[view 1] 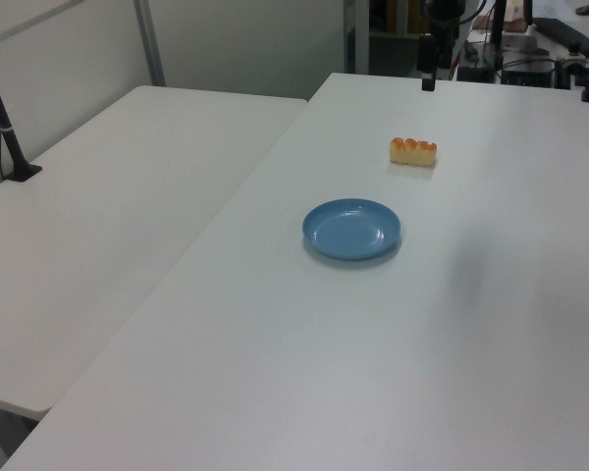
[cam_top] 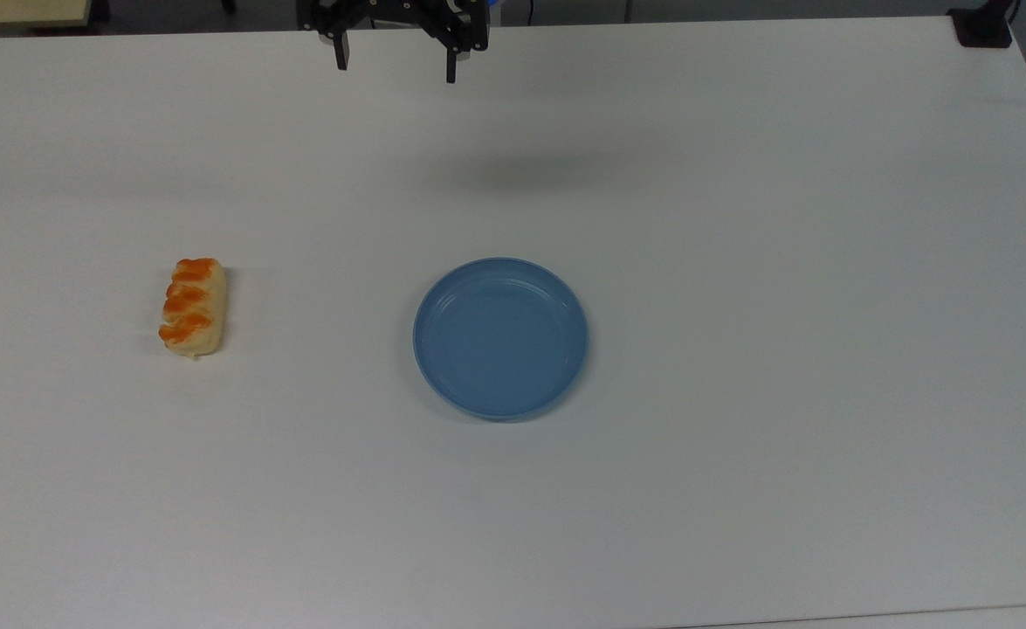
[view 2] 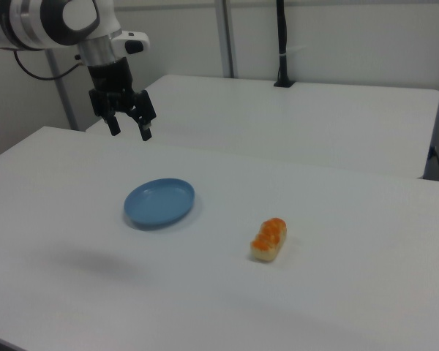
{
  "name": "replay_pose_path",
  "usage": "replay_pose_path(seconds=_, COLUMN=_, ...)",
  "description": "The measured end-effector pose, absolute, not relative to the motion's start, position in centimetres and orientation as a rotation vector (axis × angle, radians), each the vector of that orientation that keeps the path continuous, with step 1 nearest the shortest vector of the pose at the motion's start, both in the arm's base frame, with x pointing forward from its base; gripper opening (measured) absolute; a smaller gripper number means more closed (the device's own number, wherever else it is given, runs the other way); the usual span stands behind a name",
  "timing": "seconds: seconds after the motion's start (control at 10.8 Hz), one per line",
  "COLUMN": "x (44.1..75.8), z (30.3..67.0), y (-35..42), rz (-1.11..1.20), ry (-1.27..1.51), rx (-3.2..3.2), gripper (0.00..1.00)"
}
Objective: Put the bread onto the plate
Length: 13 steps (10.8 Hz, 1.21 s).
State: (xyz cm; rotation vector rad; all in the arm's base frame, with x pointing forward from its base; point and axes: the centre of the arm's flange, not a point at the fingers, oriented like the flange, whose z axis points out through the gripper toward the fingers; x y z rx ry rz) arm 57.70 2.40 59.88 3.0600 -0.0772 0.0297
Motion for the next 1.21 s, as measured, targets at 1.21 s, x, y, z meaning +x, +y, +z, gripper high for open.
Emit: replay_pose_path(seconds=1.21, x=58.2, z=58.5, y=-1.7, rz=-0.016, ry=-0.109, rx=3.056, gripper=1.00)
